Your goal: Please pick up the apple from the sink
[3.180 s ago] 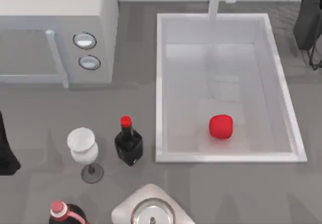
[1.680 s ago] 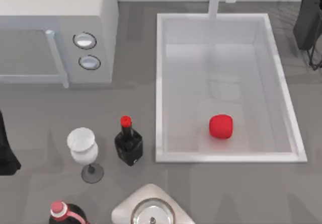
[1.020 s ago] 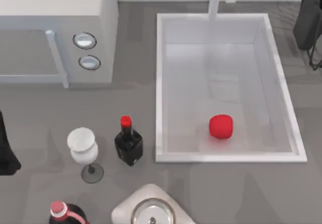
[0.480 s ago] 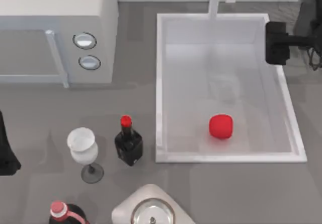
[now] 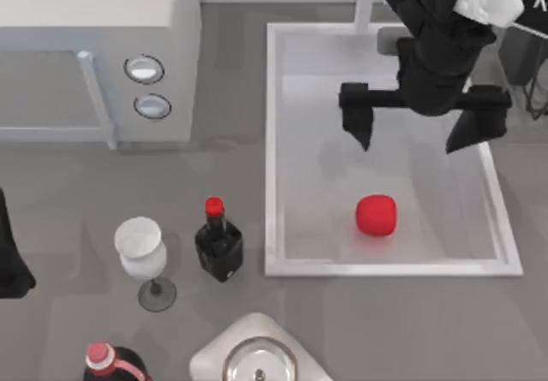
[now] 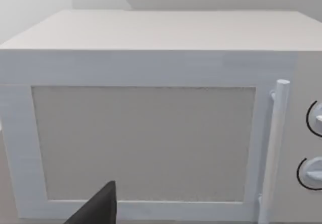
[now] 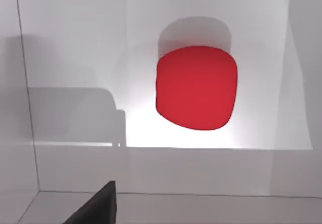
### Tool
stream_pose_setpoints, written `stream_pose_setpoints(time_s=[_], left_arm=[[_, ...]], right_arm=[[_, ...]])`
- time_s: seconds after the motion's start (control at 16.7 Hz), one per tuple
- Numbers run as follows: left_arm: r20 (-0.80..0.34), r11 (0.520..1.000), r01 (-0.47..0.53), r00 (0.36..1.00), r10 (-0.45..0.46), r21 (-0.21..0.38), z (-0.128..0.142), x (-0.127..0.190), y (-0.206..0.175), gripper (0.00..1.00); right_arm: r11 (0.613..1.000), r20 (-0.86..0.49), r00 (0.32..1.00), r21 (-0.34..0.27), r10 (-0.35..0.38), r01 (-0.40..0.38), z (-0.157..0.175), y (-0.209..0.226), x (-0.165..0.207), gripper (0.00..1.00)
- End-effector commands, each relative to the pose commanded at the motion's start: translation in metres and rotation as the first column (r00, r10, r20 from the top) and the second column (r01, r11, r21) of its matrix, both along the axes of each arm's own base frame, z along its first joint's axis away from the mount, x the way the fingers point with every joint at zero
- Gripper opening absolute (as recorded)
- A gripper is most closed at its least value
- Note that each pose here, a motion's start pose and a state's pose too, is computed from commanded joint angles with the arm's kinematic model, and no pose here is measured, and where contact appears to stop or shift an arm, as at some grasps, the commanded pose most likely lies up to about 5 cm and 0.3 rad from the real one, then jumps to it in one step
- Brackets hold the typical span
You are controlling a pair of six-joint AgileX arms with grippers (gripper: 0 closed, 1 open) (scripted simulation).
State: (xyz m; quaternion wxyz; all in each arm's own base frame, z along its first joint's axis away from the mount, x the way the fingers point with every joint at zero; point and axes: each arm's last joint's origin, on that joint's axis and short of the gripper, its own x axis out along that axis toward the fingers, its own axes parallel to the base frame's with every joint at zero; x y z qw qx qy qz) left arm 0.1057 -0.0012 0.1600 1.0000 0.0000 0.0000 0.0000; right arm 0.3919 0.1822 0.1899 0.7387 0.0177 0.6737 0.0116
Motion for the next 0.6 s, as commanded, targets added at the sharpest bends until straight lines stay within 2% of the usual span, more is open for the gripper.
stream_pose_setpoints(time_s=[0.24, 0.6], left_arm=[[0.0, 1.0, 0.0, 1.0, 0.0, 0.0, 0.0, 0.0, 0.0, 1.0], [0.0, 1.0, 0.0, 1.0, 0.0, 0.0, 0.0, 0.0, 0.0, 1.0]], right_arm=[[0.999, -0.086, 0.996, -0.038, -0.003, 0.0, -0.029, 0.019, 0.011, 1.0], [0.999, -0.092, 0.996, -0.041, -0.008, 0.004, -0.031, 0.018, 0.013, 1.0]])
